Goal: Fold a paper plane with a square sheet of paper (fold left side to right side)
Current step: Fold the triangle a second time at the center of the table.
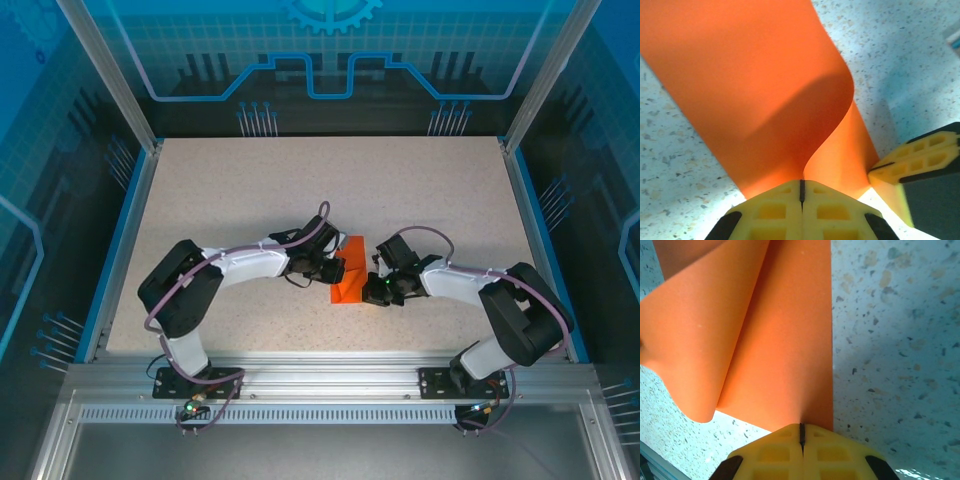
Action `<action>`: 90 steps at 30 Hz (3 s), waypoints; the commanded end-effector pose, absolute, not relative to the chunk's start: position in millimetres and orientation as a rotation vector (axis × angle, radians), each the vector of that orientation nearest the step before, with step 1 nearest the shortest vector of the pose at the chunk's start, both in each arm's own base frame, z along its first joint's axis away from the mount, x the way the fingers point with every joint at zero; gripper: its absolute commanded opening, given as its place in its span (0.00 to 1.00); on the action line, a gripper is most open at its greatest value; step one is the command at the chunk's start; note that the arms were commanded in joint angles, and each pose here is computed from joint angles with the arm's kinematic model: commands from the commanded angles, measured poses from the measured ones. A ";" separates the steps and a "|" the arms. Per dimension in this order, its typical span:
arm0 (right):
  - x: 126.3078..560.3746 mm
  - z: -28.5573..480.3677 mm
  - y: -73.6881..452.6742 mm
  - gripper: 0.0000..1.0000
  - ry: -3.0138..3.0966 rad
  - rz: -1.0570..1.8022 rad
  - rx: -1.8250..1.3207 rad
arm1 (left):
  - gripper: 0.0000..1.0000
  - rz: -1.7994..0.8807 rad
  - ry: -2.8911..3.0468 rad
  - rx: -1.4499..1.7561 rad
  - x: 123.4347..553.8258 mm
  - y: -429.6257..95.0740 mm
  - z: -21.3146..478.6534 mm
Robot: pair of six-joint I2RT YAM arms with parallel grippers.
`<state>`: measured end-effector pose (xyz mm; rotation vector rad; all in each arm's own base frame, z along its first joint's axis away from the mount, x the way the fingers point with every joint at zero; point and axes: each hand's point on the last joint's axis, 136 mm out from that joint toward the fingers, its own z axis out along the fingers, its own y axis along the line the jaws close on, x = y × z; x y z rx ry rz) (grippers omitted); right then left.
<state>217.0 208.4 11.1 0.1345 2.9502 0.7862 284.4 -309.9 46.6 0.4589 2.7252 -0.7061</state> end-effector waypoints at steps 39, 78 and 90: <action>204.3 -0.5 198.3 0.05 3.048 0.666 0.112 | 0.02 -0.557 2.740 0.465 310.7 -292.7 27.9; 204.3 -2.8 198.8 0.06 3.058 0.658 0.112 | 0.02 -0.539 2.771 0.475 304.3 -287.9 17.3; 205.5 -2.6 197.9 0.06 3.060 0.644 0.106 | 0.02 -0.536 2.783 0.479 300.7 -285.6 13.9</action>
